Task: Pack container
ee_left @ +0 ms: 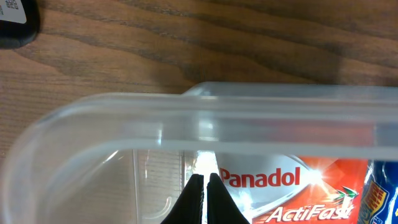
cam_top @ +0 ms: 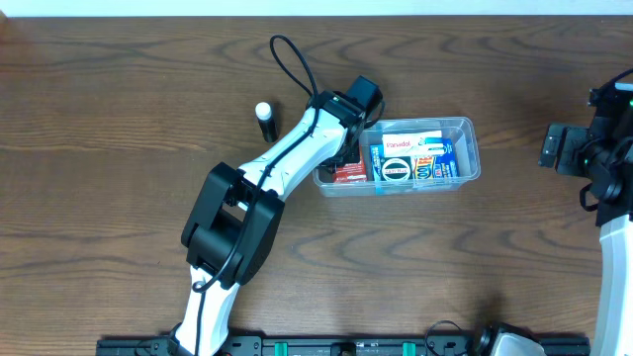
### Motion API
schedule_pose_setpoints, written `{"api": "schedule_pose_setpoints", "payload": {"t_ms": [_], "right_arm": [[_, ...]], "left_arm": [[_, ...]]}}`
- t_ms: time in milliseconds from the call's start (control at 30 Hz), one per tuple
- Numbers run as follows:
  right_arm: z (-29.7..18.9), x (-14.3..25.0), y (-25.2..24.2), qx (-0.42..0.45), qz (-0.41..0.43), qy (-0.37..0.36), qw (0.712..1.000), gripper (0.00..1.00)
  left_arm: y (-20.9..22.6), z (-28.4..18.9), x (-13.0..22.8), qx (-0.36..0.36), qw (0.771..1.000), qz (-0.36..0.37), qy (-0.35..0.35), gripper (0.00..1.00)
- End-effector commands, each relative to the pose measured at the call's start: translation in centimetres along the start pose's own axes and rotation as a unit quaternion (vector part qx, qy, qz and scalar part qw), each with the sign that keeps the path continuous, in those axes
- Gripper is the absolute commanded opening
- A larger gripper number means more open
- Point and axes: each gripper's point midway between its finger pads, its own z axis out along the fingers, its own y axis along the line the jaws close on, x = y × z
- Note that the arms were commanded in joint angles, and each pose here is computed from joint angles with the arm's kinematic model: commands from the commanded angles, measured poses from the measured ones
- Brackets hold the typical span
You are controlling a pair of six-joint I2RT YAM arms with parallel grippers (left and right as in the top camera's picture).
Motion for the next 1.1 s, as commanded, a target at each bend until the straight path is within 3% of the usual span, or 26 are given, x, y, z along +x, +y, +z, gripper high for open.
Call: {"api": "schedule_pose_setpoints", "payload": {"t_ms": [0, 367, 1067], "right_arm": [[-0.2, -0.2, -0.3, 0.003, 0.008, -0.004, 1.0, 0.99], [-0.2, -0.2, -0.3, 0.003, 0.008, -0.004, 1.0, 0.99], [-0.2, -0.2, -0.3, 0.003, 0.009, -0.004, 1.0, 0.99]], "left_arm": [[0.5, 0.9, 0.5, -0.018, 1.0, -0.003, 0.007, 0.06], [0.9, 1.7, 1.2, -0.023, 1.0, -0.001, 0.015, 0.06], [-1.8, 1.6, 1.8, 0.048, 0.998, -0.005, 0.041, 0.06]]}}
